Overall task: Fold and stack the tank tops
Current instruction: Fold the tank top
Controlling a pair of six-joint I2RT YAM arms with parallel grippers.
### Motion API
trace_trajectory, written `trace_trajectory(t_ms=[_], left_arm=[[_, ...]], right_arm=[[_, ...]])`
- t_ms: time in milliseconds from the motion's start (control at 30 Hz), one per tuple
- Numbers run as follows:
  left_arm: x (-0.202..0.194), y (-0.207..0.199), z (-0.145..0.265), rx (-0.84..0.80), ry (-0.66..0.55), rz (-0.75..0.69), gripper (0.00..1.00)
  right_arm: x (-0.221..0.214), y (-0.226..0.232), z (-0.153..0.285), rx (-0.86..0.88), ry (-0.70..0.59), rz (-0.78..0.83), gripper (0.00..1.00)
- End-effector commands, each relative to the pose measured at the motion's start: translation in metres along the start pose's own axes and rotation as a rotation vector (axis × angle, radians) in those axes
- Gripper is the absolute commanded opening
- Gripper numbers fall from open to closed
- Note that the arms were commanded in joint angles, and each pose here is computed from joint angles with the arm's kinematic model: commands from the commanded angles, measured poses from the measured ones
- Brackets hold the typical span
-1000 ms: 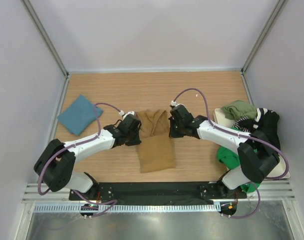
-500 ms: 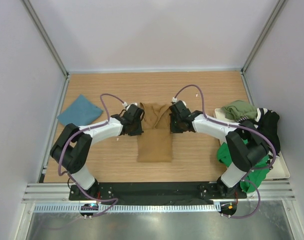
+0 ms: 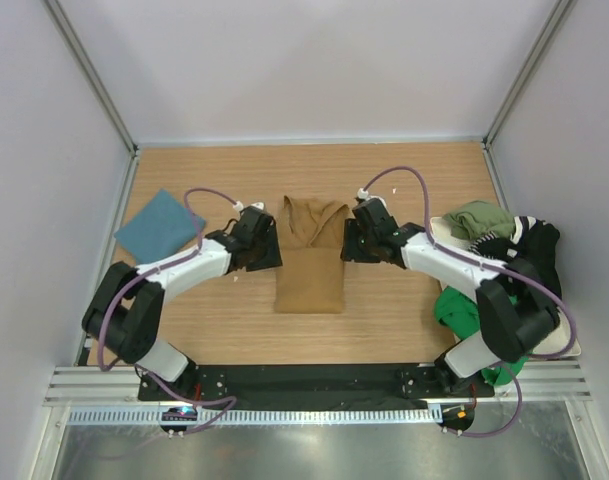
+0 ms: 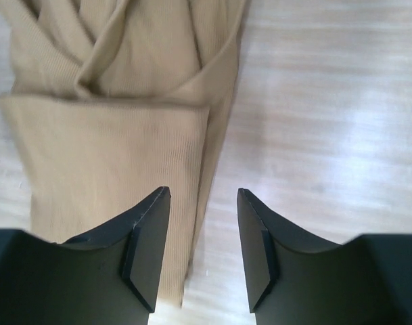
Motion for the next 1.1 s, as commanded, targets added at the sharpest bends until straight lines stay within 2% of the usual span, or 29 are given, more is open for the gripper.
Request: trace_trajectory(t_ms=[0, 67, 167, 300, 500, 667, 900, 933, 1000, 1033, 1067], left_arm=[[-0.016, 0.002, 0.026, -0.087, 0.024, 0.019, 0.50], [-0.033, 0.002, 0.038, -0.126, 0.040, 0.026, 0.51], [-0.060, 0.001, 0.048, -0.188, 0.087, 0.021, 0.54], [-0.077, -0.001, 0.060, -0.243, 0.082, 0.016, 0.55], [-0.086, 0.002, 0.050, -0.237, 0.113, -0.002, 0.52], [-0.092, -0.002, 0.037, -0.255, 0.154, 0.005, 0.48], [-0.103, 0.001, 0.029, -0.259, 0.188, 0.021, 0.43], [-0.104, 0.002, 0.029, -0.260, 0.189, 0.021, 0.41], [-0.106, 0.004, 0.029, -0.262, 0.189, 0.024, 0.28], [-0.107, 0.004, 0.030, -0.265, 0.192, 0.023, 0.15], [-0.107, 0.004, 0.030, -0.271, 0.195, 0.022, 0.09]], right_arm=[[-0.014, 0.009, 0.034, 0.111, -0.019, 0.013, 0.51], [-0.036, 0.005, 0.038, 0.103, 0.028, 0.026, 0.51], [-0.064, 0.010, 0.048, 0.185, 0.079, 0.031, 0.52], [-0.091, 0.016, 0.053, 0.244, 0.119, 0.049, 0.52], [-0.105, 0.017, 0.042, 0.252, 0.156, 0.060, 0.51], [-0.110, 0.018, 0.033, 0.269, 0.170, 0.058, 0.41], [-0.119, 0.016, 0.025, 0.285, 0.193, 0.061, 0.36], [-0.119, 0.016, 0.025, 0.287, 0.191, 0.061, 0.34], [-0.118, 0.017, 0.024, 0.292, 0.186, 0.065, 0.24], [-0.119, 0.017, 0.023, 0.289, 0.192, 0.066, 0.19], [-0.118, 0.017, 0.023, 0.294, 0.192, 0.066, 0.06]])
Point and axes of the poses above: each gripper's point midway between its finger pads, its own z axis back along the fingers, its own y axis along the line the jaws close on, x = y × z, the point moved 8 cm from there along z, back along the fingers
